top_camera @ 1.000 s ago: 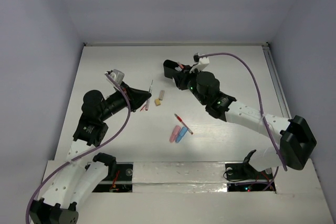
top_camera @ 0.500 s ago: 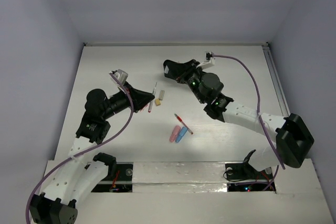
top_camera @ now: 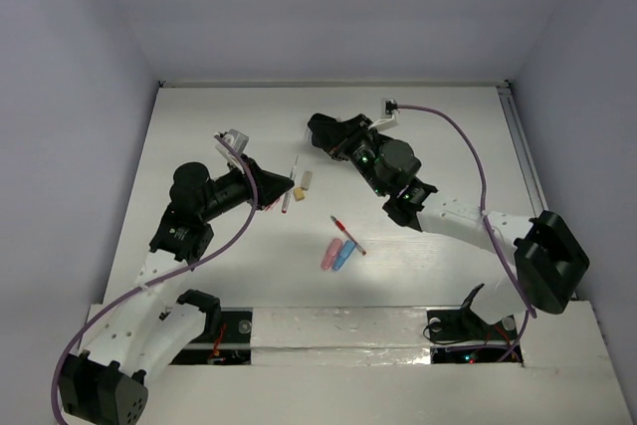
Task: Sort the stationery into containers
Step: Close the pen cap on the pen.
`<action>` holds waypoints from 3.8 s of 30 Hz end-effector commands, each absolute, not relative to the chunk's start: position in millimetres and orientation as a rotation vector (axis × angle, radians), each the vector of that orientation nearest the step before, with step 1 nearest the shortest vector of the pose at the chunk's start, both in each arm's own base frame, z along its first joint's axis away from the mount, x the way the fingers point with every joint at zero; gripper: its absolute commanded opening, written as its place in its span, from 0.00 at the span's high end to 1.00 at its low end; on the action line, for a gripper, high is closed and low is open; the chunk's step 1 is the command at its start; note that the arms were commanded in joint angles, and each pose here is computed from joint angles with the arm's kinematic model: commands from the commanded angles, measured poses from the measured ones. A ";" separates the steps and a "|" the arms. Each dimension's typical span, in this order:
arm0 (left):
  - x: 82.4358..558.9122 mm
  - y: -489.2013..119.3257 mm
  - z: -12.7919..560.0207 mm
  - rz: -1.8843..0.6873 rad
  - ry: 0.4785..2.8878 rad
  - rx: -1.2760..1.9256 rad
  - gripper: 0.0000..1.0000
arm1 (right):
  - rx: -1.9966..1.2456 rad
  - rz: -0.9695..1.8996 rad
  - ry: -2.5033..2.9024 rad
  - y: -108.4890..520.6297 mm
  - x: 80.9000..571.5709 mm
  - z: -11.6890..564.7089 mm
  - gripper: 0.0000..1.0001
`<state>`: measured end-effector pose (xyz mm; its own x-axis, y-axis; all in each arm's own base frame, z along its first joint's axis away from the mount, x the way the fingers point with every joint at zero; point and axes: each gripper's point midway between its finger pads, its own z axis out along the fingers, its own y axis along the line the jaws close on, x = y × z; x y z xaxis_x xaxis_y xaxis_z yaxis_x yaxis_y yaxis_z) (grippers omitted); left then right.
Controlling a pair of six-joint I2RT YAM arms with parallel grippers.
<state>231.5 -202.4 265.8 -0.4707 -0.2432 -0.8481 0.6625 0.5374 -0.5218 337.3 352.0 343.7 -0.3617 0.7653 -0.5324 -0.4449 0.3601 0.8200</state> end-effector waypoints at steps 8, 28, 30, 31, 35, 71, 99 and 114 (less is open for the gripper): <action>236.1 -200.5 278.5 -1.070 1.715 0.366 1.00 | 0.248 1.405 1.391 371.9 321.5 364.8 1.00; 239.3 -198.8 276.2 -1.055 1.726 0.350 1.00 | 0.180 1.416 1.416 389.1 312.2 358.6 1.00; 239.7 -198.5 275.8 -1.053 1.728 0.347 1.00 | 0.178 1.416 1.411 388.4 311.7 360.0 1.00; 239.4 -198.4 276.6 -1.053 1.726 0.347 1.00 | 0.179 1.414 1.410 388.2 311.9 360.0 1.00; 239.6 -197.3 278.1 -1.045 1.720 0.343 1.00 | 0.179 1.402 1.406 386.2 312.3 359.6 1.00; 242.2 -189.3 284.5 -1.007 1.696 0.304 1.00 | 0.132 1.361 1.428 389.0 302.2 350.7 1.00; 245.4 -189.4 287.2 -1.022 1.685 0.289 1.00 | 0.040 1.375 1.500 407.9 290.8 335.5 1.00; 246.0 -188.4 287.3 -1.015 1.683 0.284 1.00 | 0.030 1.402 1.508 410.0 286.7 334.1 1.00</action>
